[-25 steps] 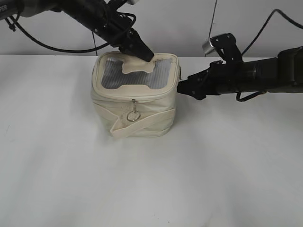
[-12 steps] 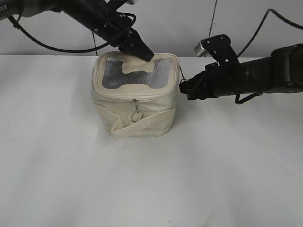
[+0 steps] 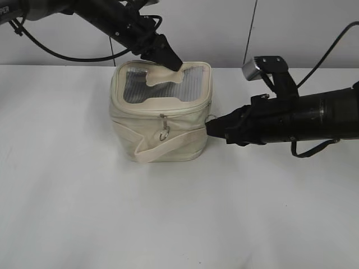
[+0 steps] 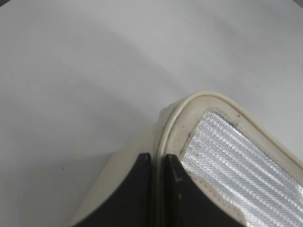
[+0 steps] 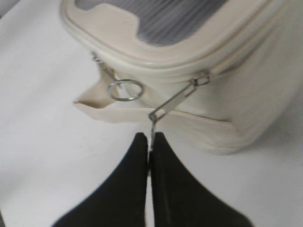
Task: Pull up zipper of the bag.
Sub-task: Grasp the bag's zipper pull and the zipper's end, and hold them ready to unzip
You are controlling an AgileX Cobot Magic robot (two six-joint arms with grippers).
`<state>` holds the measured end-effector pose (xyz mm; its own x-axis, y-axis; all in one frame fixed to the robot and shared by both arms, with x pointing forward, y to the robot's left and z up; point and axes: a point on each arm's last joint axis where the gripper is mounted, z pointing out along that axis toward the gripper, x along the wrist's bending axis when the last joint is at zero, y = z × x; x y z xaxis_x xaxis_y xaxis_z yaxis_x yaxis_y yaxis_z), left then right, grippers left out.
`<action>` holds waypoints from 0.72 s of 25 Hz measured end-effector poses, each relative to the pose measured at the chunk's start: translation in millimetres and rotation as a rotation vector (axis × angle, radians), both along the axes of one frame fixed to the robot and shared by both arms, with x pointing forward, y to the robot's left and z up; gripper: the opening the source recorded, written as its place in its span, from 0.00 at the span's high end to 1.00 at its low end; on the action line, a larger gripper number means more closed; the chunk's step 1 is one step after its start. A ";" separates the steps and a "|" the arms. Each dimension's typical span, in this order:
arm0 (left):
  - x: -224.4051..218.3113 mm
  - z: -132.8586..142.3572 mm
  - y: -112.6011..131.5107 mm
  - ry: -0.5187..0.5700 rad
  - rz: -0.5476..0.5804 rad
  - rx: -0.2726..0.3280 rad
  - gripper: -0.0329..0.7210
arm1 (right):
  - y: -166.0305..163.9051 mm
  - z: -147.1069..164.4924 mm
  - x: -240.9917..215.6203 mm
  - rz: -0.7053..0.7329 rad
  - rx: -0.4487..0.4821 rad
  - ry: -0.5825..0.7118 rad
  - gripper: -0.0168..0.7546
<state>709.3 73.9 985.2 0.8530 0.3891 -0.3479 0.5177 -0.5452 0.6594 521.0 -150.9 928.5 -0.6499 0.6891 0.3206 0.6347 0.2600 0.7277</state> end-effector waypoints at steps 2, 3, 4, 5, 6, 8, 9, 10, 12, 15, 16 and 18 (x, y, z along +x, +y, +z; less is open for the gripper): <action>0.9 0.0 -0.3 0.030 0.042 -0.002 0.89 | 13.5 2.0 -7.7 0.029 0.015 0.015 0.97; 1.0 0.0 -1.3 0.042 0.060 -0.003 0.89 | 22.2 2.2 -12.6 0.047 0.021 0.022 0.97; 0.9 -0.1 -2.5 0.050 0.072 -0.003 0.89 | 30.8 2.6 -17.3 0.066 0.023 0.025 0.97; 0.3 -0.3 -4.0 0.060 0.081 -0.002 0.89 | 38.0 2.6 -19.3 0.076 0.014 0.023 0.97; -0.5 -0.5 -6.1 0.068 0.088 0.000 0.89 | 46.8 3.6 -20.4 0.085 0.001 0.014 0.97; -1.5 -1.0 -10.0 0.071 0.100 0.007 0.89 | 64.7 6.0 -19.8 0.107 -0.013 -0.006 0.97; -1.8 -1.2 -11.7 0.072 0.109 0.010 0.89 | 72.7 6.9 -17.6 0.117 -0.017 -0.017 0.97; -2.5 -0.4 -13.6 0.070 0.113 0.011 0.89 | 79.8 6.0 -16.7 0.122 -0.021 -0.018 0.97; -3.7 -0.8 -17.1 0.063 0.113 0.019 0.89 | 89.5 5.6 -14.1 0.122 -0.020 -0.017 0.97; -4.5 -0.4 -19.2 0.059 0.111 0.021 0.89 | 91.6 4.0 -13.4 0.091 -0.016 0.014 0.96; -4.5 -0.4 -19.2 0.060 0.112 0.021 0.87 | 91.5 3.9 -13.5 0.082 -0.012 0.029 0.94; -4.1 0.3 -19.7 0.066 0.124 0.010 0.77 | 91.4 3.5 -15.3 0.088 -0.002 0.072 0.82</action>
<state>705.2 54.2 985.5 0.7732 0.4942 -0.3973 0.6239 -0.4808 0.6161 505.6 -59.6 932.0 -0.6830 0.6313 0.3674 0.6603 0.3185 0.6801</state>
